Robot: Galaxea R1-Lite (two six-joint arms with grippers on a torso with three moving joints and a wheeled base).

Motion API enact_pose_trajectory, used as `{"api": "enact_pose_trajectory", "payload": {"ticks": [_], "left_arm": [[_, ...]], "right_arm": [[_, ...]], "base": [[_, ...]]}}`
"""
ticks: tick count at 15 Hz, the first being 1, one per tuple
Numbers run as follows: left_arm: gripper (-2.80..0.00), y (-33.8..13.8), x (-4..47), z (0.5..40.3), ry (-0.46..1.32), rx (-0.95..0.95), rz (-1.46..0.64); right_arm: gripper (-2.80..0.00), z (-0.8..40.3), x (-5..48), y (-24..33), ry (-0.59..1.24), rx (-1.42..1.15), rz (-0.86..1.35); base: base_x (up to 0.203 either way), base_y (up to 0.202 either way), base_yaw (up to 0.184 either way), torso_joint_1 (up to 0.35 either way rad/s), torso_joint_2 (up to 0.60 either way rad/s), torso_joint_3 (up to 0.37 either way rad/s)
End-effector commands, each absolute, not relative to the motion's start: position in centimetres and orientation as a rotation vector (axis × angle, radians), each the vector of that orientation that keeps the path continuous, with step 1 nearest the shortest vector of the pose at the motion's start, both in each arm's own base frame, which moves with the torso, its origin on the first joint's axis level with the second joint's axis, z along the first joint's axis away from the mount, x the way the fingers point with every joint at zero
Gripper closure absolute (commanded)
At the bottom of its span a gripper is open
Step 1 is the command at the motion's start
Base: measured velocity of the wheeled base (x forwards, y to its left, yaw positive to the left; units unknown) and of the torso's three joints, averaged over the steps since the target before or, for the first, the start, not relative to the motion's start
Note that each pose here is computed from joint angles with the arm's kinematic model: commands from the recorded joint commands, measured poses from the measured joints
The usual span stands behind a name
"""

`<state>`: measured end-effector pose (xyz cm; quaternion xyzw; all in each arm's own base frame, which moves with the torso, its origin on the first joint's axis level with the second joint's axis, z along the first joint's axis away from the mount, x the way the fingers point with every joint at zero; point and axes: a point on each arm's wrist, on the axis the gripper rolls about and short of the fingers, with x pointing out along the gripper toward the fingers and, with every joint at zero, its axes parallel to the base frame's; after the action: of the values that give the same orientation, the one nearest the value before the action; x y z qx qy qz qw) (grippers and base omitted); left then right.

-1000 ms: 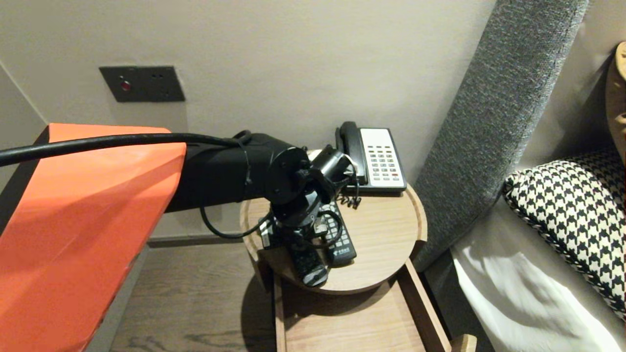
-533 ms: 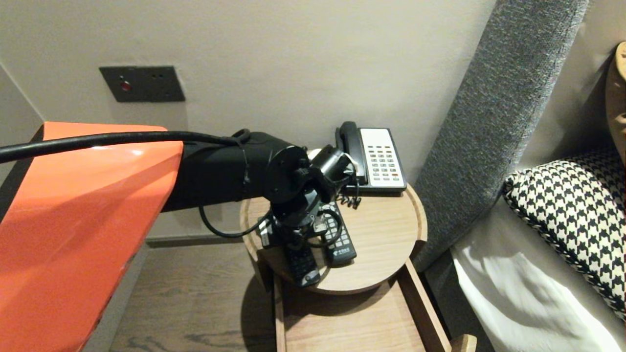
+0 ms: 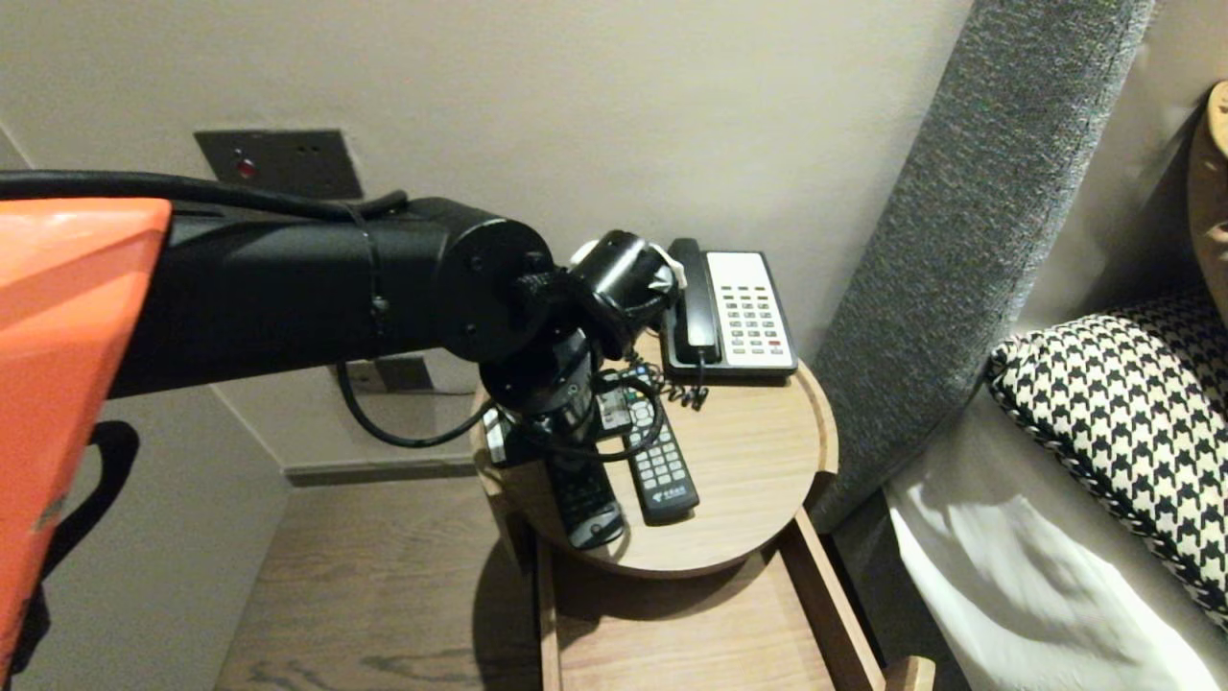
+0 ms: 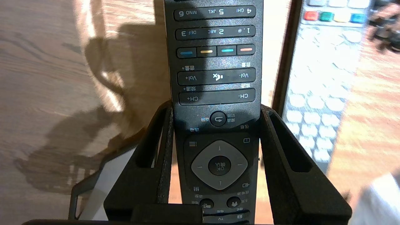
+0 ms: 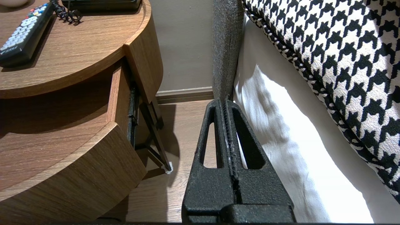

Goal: Put the remote controls on the table in the drawer one by one

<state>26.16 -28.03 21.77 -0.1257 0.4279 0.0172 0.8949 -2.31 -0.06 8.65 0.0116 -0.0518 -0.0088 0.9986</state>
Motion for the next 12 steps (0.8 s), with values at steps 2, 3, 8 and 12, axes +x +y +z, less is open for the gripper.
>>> {"api": "enact_pose_trajectory", "payload": {"ticks": [2, 3, 8, 12], "left_arm": [[0.0, -25.4, 24.5, 25.0, 0.889, -0.317, -0.026], [0.0, -24.7, 24.2, 25.6, 0.901, -0.322, -0.048], [0.0, -22.7, 22.6, 26.5, 0.931, -0.243, -0.094], [0.0, -22.7, 22.6, 25.9, 0.963, -0.217, -0.081]], "right_arm": [[0.0, 7.5, -2.0, -0.1, -0.065, 0.022, -0.018], [0.0, 7.5, -2.0, -0.1, -0.065, 0.024, -0.018], [0.0, 7.5, -2.0, -0.1, -0.065, 0.023, -0.018], [0.0, 7.5, -2.0, -0.1, -0.065, 0.024, -0.018]], "base": [[0.0, 0.0, 0.0, 0.0, 0.0, 0.0], [0.0, 0.0, 0.0, 0.0, 0.0, 0.0], [0.0, 0.0, 0.0, 0.0, 0.0, 0.0], [0.0, 0.0, 0.0, 0.0, 0.0, 0.0]]}}
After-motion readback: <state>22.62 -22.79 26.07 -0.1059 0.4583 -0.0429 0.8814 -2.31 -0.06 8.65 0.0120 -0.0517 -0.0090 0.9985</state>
